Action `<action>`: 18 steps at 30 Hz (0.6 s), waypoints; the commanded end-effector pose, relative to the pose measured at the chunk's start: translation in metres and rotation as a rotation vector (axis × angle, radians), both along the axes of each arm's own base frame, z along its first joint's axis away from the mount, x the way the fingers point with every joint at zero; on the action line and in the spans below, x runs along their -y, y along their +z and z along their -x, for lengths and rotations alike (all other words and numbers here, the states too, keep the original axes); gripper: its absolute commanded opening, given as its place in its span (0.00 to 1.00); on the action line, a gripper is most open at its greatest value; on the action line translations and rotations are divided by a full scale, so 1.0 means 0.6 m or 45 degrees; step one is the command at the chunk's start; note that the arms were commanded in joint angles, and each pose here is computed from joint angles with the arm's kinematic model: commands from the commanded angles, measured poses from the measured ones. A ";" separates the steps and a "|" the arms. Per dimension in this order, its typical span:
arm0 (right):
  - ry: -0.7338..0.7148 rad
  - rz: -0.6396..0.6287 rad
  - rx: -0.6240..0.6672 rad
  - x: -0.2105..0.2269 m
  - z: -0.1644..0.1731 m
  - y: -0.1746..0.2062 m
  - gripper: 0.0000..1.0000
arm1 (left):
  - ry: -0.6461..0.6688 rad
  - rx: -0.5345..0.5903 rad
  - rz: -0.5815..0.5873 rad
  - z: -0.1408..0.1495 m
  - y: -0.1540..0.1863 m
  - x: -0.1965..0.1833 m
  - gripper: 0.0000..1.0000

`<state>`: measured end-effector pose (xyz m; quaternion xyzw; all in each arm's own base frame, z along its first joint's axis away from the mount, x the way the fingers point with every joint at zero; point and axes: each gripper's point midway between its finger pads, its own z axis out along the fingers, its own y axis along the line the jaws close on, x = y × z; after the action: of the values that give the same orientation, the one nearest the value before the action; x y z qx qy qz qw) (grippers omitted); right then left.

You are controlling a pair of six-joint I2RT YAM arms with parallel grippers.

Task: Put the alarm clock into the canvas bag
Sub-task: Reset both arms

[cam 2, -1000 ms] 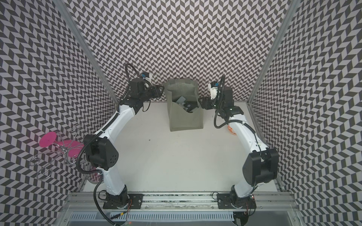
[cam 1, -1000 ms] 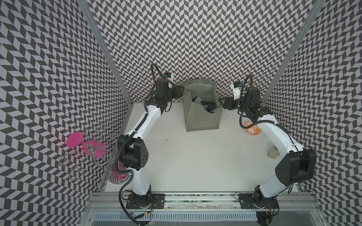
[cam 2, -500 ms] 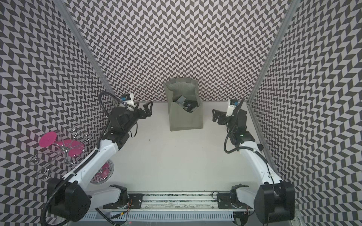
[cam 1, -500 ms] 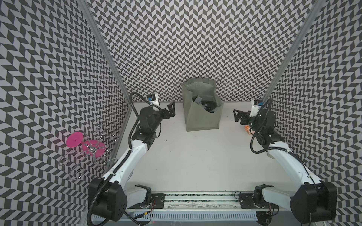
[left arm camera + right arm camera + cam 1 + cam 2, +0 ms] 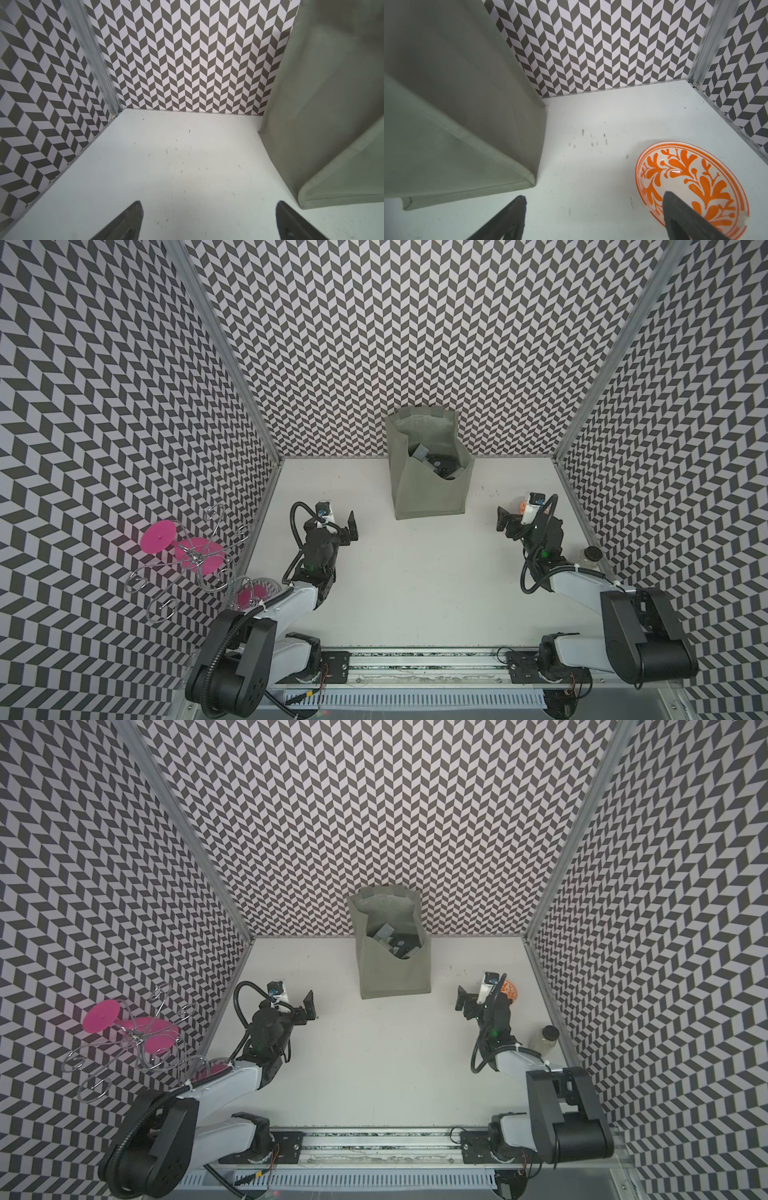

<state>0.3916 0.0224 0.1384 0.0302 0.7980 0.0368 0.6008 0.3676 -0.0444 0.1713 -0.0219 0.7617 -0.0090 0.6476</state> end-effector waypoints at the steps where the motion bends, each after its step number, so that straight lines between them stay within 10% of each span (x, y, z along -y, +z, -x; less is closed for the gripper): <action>1: -0.025 0.084 0.188 0.010 -0.010 0.037 0.99 | 0.088 0.138 -0.028 -0.007 0.050 -0.022 0.99; 18: 0.014 0.083 0.363 0.018 0.021 0.032 0.99 | 0.119 0.209 -0.148 -0.005 -0.017 -0.067 1.00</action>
<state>0.3765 0.0108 0.1267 0.0066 0.7487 0.0145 0.6627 0.3698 -0.0030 0.1376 -0.0208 0.7366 0.0867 0.6704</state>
